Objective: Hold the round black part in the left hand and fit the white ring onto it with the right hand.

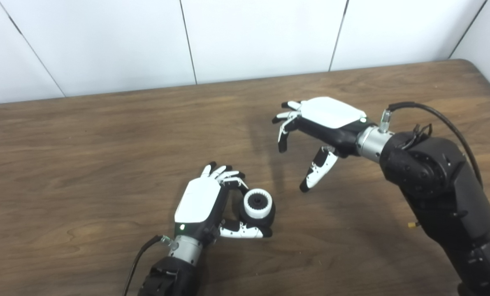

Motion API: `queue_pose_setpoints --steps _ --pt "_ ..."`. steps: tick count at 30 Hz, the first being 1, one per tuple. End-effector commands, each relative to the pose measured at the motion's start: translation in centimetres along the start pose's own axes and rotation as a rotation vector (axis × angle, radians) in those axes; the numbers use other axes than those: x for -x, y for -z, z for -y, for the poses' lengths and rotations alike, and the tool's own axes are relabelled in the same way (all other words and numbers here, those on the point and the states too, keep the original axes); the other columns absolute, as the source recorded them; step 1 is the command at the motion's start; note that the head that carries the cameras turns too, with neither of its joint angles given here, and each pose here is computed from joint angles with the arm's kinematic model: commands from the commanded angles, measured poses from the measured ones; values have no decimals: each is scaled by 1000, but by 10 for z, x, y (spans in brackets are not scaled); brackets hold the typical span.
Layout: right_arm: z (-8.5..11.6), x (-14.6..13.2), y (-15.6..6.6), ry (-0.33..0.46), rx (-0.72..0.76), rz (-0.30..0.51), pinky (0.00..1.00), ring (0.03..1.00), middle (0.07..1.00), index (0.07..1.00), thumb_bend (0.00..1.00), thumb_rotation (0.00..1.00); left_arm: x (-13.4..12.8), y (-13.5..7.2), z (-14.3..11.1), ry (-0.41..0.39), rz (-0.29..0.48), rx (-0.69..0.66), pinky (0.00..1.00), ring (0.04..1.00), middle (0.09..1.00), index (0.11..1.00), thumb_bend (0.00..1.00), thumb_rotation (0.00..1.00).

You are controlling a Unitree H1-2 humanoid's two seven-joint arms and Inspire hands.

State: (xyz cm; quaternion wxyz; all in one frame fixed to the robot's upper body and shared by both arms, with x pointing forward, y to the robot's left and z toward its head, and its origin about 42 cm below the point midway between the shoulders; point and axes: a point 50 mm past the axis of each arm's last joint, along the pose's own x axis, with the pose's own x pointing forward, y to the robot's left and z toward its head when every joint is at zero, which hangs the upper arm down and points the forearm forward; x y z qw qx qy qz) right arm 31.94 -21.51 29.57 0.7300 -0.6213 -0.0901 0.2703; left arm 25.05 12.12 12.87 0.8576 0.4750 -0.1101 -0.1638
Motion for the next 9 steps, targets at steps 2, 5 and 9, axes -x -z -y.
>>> queue_pose_setpoints --steps 2,5,9 --pt "20 6 -2 65 35 3 1000 1000 898 591 974 206 0 4 -6 5 -17 -23 1000 900 809 496 521 80" --pt "18 5 -2 65 31 2 1000 1000 902 595 966 213 1 5 -7 6 -32 -29 1000 902 834 651 879 281" --pt "17 6 -2 65 27 -10 1000 1000 900 602 960 221 2 6 -9 -3 -45 -14 1000 914 862 730 992 333"
